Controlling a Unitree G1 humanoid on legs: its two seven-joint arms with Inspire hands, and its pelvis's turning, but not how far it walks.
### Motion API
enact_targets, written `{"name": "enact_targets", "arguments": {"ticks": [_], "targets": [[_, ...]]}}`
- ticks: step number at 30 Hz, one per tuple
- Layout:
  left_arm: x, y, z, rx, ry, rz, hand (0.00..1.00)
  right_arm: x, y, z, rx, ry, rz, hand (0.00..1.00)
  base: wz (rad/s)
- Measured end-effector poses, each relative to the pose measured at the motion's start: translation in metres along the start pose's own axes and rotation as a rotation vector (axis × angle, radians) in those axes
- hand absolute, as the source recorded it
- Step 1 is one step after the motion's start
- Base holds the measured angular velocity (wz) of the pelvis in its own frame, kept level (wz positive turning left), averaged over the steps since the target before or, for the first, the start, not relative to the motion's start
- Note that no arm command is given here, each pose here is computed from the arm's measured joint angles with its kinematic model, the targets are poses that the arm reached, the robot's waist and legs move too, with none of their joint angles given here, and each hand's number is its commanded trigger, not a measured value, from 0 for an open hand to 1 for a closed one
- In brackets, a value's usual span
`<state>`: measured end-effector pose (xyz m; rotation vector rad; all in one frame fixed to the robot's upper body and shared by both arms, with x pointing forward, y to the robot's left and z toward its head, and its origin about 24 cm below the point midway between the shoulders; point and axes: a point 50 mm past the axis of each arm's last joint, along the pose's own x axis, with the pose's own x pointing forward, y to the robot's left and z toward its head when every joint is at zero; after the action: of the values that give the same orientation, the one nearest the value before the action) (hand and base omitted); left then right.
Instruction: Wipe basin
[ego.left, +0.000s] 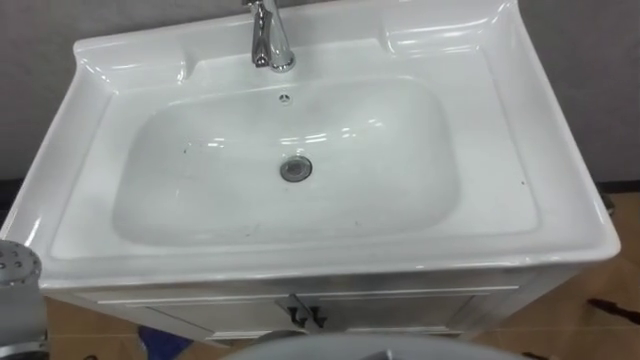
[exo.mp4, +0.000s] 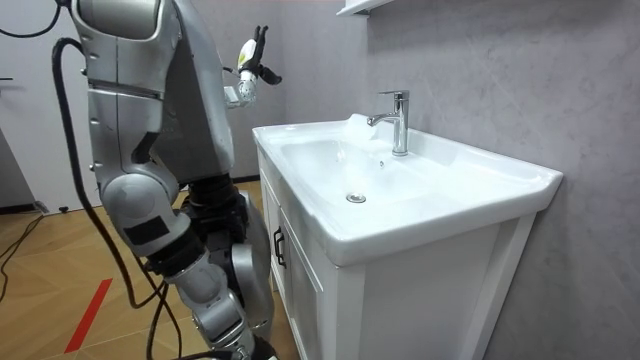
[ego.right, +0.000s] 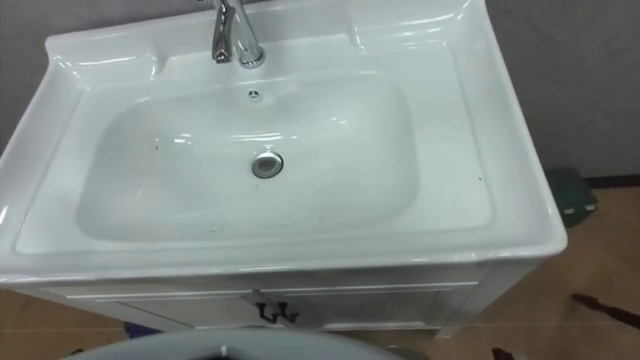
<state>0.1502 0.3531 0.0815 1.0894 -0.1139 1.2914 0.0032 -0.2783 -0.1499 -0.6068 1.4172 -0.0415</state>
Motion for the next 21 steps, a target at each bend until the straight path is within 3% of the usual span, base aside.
{"name": "enact_targets", "arguments": {"ticks": [7,12,16,21], "targets": [[0.013,0.014,-0.002,-0.036,0.021,0.088,0.0,-0.002,0.003,-0.01,-0.001,0.028,0.007,0.0,-0.01],[0.019,0.031,-0.018,-0.057,0.115,0.202,0.0,-0.002,0.002,-0.009,0.001,0.029,0.006,0.0,-0.01],[0.017,0.036,-0.025,-0.054,0.146,0.21,0.0,-0.001,0.002,-0.007,0.002,0.023,0.004,0.0,0.0],[0.001,0.047,-0.057,0.017,0.249,0.166,0.0,-0.001,0.0,-0.006,0.012,0.02,-0.012,0.0,0.14]]}}
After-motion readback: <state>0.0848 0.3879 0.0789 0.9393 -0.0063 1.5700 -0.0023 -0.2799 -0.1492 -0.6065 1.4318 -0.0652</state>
